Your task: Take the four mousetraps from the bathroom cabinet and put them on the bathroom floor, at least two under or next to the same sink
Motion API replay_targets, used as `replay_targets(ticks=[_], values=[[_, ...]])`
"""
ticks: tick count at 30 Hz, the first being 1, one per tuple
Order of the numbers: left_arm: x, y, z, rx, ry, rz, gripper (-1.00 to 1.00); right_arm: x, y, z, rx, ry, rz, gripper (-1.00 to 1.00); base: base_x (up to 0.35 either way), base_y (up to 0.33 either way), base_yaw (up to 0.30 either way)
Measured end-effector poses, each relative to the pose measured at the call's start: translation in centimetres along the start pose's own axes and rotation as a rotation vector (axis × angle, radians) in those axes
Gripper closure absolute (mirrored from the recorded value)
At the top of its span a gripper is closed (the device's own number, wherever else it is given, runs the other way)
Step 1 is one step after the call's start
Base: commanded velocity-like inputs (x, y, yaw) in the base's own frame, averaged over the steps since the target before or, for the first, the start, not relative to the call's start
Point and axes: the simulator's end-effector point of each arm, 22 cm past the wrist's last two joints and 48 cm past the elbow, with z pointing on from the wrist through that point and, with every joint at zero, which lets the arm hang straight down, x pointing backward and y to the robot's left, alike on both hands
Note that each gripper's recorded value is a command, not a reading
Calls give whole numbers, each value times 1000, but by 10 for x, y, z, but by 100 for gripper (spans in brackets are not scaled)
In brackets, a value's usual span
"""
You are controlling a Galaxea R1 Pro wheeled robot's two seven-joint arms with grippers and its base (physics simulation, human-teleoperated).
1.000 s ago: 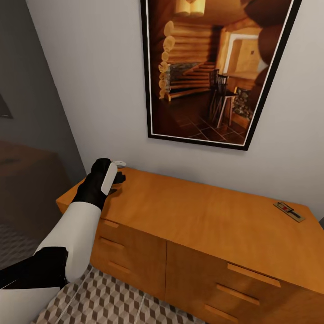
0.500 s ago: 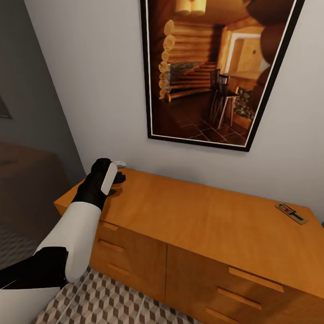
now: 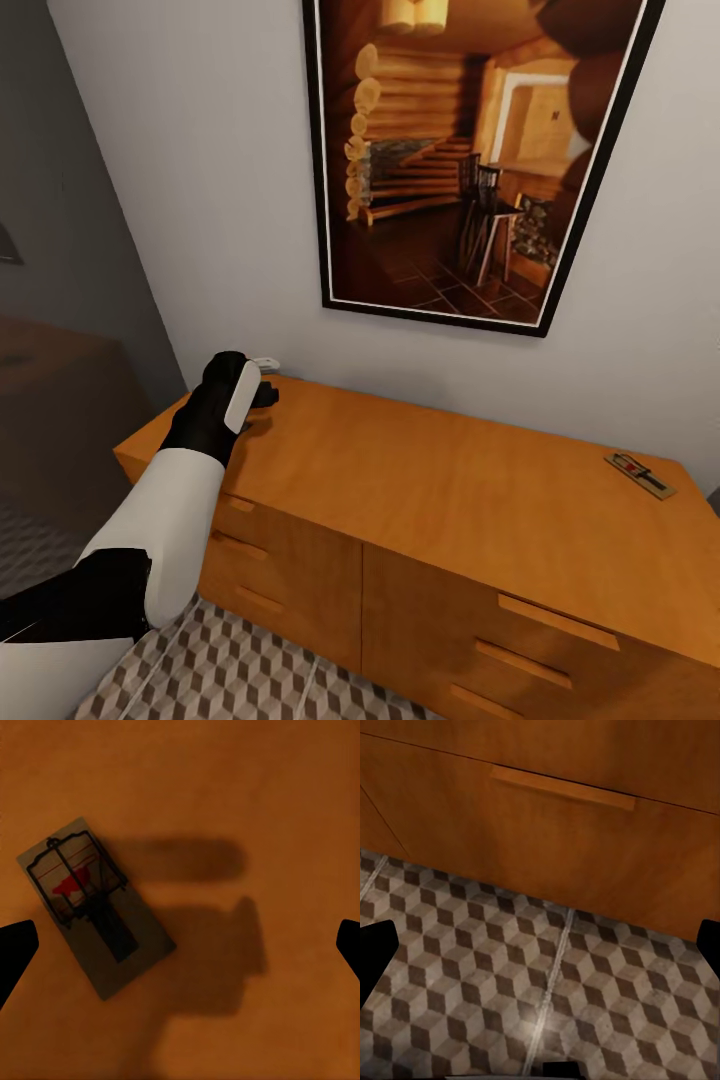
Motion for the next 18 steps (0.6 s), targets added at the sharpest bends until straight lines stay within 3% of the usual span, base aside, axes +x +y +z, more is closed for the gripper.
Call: replay_targets(ticks=[18], values=[[0,0,0,0,1,0,-100,0,0,0,1,0,0,-100,0,63,0]])
